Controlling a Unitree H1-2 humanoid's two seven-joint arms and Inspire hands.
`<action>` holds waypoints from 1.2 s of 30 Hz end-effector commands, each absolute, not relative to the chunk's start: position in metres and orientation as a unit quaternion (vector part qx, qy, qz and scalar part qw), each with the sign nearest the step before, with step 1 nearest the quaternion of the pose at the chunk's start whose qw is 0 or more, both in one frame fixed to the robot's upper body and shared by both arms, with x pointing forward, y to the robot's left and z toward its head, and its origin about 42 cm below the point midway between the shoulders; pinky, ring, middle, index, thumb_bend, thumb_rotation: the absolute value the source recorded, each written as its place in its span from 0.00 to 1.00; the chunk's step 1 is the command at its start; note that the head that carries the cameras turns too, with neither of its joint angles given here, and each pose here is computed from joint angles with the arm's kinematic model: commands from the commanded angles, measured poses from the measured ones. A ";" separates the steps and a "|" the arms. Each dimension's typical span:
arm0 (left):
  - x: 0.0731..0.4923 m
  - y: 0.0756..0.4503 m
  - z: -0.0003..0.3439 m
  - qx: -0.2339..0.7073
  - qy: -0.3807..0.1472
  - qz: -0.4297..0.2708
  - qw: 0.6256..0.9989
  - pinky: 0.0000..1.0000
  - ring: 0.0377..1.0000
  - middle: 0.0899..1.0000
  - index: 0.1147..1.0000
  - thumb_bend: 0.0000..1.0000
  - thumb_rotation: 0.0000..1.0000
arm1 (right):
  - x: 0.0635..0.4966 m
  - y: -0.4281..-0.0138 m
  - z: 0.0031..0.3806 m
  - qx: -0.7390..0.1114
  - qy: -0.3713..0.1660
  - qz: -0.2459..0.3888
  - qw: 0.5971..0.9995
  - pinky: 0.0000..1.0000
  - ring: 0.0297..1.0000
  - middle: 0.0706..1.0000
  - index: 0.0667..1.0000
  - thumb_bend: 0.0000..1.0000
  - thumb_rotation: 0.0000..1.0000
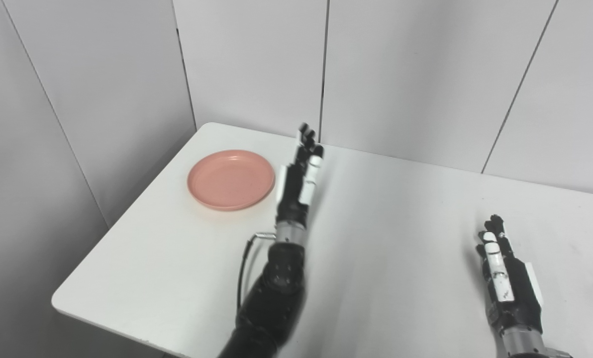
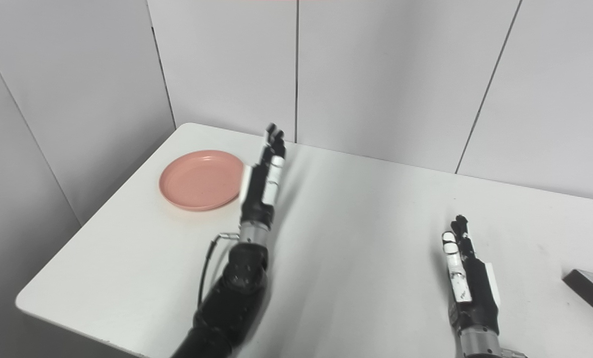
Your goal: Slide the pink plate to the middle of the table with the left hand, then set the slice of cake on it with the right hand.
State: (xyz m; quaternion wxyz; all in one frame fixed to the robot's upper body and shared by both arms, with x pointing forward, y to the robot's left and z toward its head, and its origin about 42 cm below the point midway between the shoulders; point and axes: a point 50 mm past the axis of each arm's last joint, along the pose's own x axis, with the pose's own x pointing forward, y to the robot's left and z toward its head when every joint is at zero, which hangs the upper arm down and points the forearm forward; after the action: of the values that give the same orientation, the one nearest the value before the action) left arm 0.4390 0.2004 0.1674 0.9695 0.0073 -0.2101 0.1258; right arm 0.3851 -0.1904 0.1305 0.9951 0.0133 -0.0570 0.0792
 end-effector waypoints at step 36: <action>0.456 0.403 0.228 0.003 -0.194 0.268 0.944 0.80 0.75 0.74 0.72 0.60 1.00 | 0.384 -0.192 0.135 0.033 -0.070 0.079 0.994 1.00 1.00 1.00 1.00 0.54 0.84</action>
State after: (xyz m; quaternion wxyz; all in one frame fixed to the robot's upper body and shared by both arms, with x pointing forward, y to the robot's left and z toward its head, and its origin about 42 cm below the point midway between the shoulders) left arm 0.4466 0.3901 0.1936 0.9488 -0.0060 -0.1532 0.2763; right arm 0.3849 -0.1915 0.1329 0.9943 0.0250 -0.0665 0.0796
